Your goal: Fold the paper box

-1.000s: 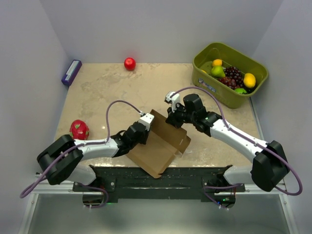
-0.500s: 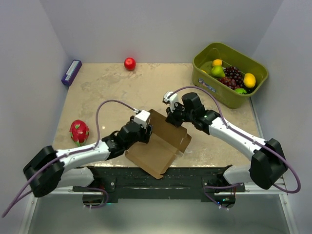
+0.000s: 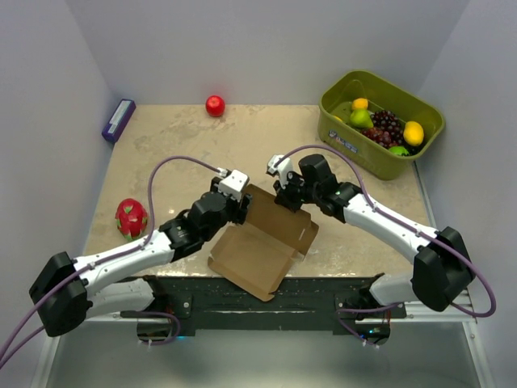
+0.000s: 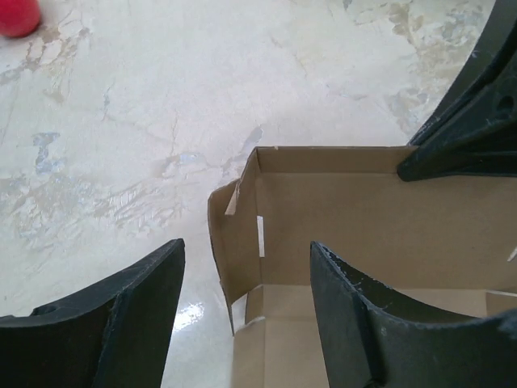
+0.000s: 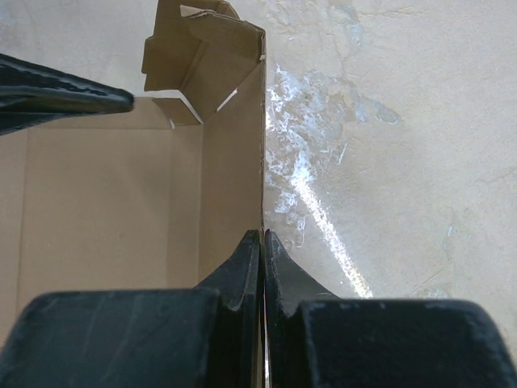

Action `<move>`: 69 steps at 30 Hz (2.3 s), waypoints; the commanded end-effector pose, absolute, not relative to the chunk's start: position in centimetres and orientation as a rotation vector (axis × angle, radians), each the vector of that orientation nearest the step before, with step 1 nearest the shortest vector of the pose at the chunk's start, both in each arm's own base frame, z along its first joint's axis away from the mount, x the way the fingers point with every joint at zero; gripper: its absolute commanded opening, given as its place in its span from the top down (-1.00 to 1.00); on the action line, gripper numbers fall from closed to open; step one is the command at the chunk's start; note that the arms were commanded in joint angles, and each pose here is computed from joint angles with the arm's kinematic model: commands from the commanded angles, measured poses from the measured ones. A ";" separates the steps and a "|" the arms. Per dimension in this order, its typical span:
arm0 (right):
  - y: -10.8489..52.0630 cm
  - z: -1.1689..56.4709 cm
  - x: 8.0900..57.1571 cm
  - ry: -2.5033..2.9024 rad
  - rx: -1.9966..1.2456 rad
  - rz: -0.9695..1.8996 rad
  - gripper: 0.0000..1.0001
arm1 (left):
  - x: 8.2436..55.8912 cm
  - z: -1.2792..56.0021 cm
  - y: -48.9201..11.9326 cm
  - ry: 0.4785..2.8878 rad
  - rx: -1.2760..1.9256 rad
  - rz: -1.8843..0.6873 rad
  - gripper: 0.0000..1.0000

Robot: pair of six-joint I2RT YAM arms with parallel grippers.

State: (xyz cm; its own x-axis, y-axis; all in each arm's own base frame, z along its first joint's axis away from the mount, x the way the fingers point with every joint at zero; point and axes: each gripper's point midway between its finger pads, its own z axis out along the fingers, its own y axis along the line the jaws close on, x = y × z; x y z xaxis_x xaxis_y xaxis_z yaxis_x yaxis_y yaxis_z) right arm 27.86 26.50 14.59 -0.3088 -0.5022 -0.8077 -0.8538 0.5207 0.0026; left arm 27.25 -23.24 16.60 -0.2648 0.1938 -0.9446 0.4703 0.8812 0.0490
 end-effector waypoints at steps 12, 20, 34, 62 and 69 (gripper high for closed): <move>27.1 15.9 28.3 1.926 -1.124 0.539 0.98 | 32.1 18.7 -23.8 1.784 0.497 -0.171 -0.09; 27.0 15.8 28.4 1.929 -1.121 0.533 0.98 | 32.3 18.5 -25.1 1.769 0.537 -0.225 0.07; 27.1 16.2 28.3 1.913 -1.119 0.537 0.96 | 32.6 17.2 -26.3 1.760 0.604 -0.256 0.88; 27.7 29.1 27.8 1.802 0.138 1.222 -0.21 | 34.9 20.1 -20.2 1.662 0.139 -0.051 1.00; 30.1 26.7 26.6 1.825 0.236 1.389 -0.39 | 35.0 18.5 -20.1 1.701 0.077 -0.078 1.00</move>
State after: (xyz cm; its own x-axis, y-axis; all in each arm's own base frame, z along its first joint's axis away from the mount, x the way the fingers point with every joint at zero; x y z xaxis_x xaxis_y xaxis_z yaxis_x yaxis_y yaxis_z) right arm 27.11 27.78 22.16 -0.6378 0.4802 -0.6022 -0.2864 0.5778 0.7642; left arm 33.94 -20.32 16.39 -0.1790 0.1468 -0.9728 0.1735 0.9780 0.1157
